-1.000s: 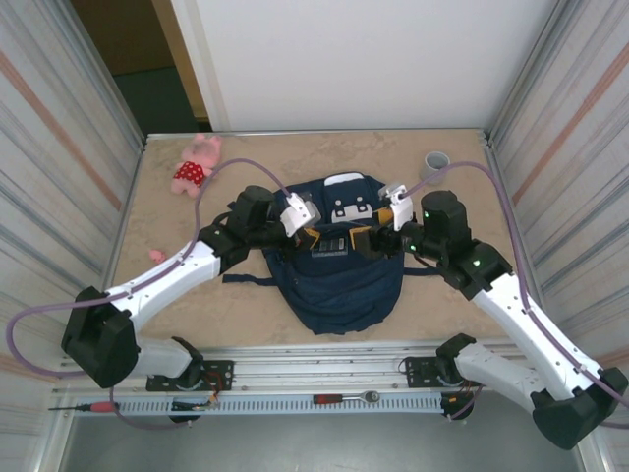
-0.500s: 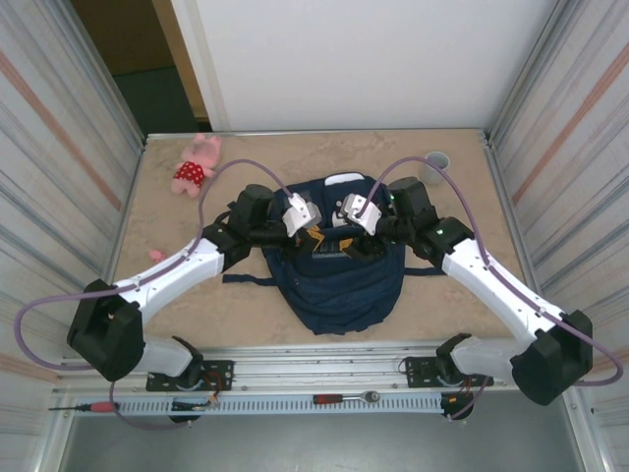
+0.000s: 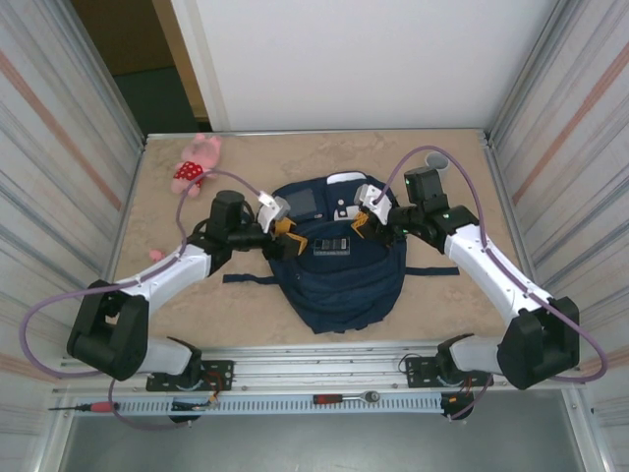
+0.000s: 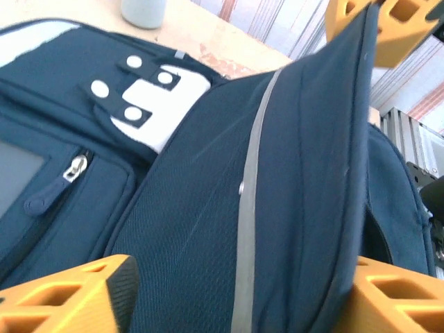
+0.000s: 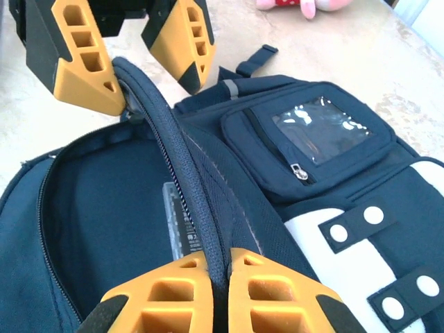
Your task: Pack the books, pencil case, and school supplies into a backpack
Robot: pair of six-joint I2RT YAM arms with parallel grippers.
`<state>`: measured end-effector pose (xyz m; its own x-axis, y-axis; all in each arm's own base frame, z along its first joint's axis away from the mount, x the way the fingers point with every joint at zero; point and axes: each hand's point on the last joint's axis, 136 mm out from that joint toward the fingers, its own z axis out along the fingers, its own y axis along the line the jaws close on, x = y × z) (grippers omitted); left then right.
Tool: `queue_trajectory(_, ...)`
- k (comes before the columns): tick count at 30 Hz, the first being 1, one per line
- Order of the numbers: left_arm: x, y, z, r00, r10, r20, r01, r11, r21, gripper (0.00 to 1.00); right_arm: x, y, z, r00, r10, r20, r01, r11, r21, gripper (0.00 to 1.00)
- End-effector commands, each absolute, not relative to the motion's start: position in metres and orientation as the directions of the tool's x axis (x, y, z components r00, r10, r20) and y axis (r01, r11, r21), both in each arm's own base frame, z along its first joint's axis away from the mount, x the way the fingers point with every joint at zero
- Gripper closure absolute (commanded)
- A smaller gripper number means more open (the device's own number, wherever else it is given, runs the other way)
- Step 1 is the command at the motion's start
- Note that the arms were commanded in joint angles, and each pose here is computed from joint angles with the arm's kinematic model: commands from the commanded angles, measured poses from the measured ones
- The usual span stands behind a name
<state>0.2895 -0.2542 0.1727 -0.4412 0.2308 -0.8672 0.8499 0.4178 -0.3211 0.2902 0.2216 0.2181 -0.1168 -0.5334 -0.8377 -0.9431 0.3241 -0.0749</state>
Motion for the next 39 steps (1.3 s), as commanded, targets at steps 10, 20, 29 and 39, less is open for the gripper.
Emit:
queue_trajectory(10,0.253,-0.204,0.188,-0.091,0.475,-0.875,0.973,0.23,0.023,0.23,0.292,0.221,0.237,-0.091,-0.487,-0.869,-0.955,0.29,-0.063,1.0)
queue_trajectory(20,0.251,-0.213,0.153,0.001,0.62,-0.784,0.999,0.033,0.027,0.25,0.292,0.227,0.237,-0.1,-0.47,-0.877,-0.96,0.279,-0.041,1.0)
queue_trajectory(29,0.274,-0.228,0.125,-0.133,0.666,-0.734,0.991,0.073,-0.113,0.32,0.295,0.227,0.237,-0.103,-0.473,-0.875,-0.957,0.286,-0.042,1.0)
queue_trajectory(39,0.242,-0.243,0.116,-0.163,0.673,-0.722,0.972,-0.017,-0.235,0.5,0.307,0.226,0.236,-0.132,-0.465,-0.876,-0.94,0.34,-0.039,1.0)
